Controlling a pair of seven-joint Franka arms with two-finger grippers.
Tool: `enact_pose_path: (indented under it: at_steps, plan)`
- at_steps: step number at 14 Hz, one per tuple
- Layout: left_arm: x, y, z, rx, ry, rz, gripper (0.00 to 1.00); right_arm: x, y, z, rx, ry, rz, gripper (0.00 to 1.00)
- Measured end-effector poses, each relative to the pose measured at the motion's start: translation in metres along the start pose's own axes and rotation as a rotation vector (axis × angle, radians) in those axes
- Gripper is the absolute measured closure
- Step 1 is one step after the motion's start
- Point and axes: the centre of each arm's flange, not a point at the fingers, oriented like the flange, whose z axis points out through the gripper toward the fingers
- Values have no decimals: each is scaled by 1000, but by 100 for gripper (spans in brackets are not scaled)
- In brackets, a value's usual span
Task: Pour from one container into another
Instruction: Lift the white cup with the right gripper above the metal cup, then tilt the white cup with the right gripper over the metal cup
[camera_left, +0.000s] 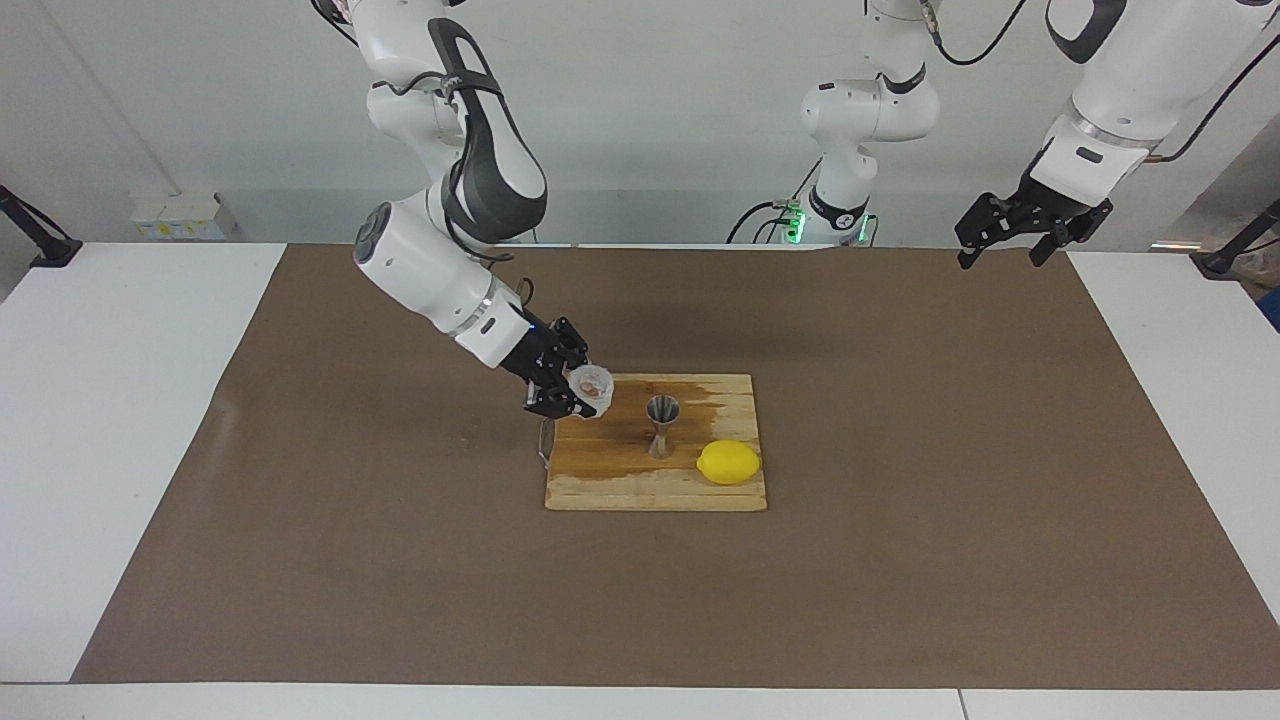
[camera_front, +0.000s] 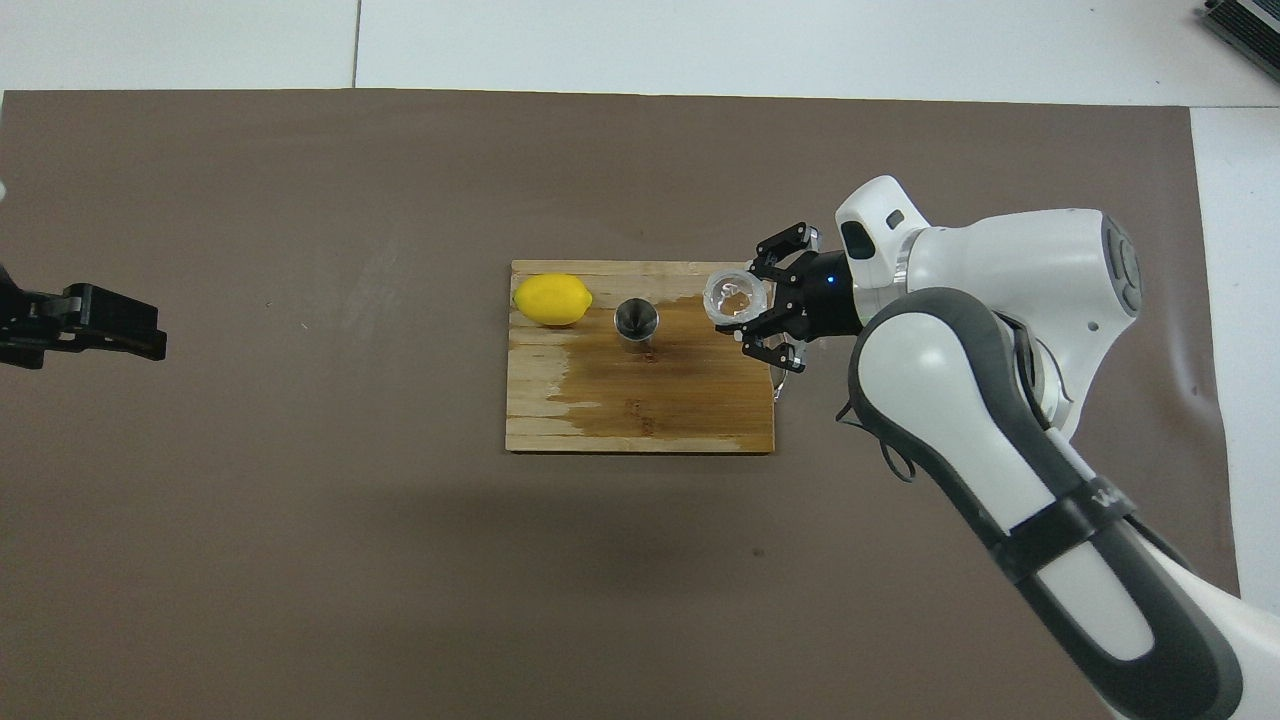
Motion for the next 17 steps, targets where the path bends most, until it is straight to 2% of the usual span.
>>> enact_pose_path:
  at_steps: [3,6,8,11,13,17]
  plan:
    - [0,0,0,0,0,0,0,23,-10,11,-17,-100,-48,51]
    - [0,0,0,0,0,0,0,60,-26,26,-53,-207,-92,51]
    - [0,0,0,0,0,0,0,72,-32,32,-80,-253,-127,51]
    - [0,0,0,0,0,0,0,78,-36,37,-91,-299,-183,51]
    - [0,0,0,0,0,0,0,82,-37,42,-126,-323,-193,51]
    - [0,0,0,0,0,0,0,83,-36,52,-145,-335,-202,51]
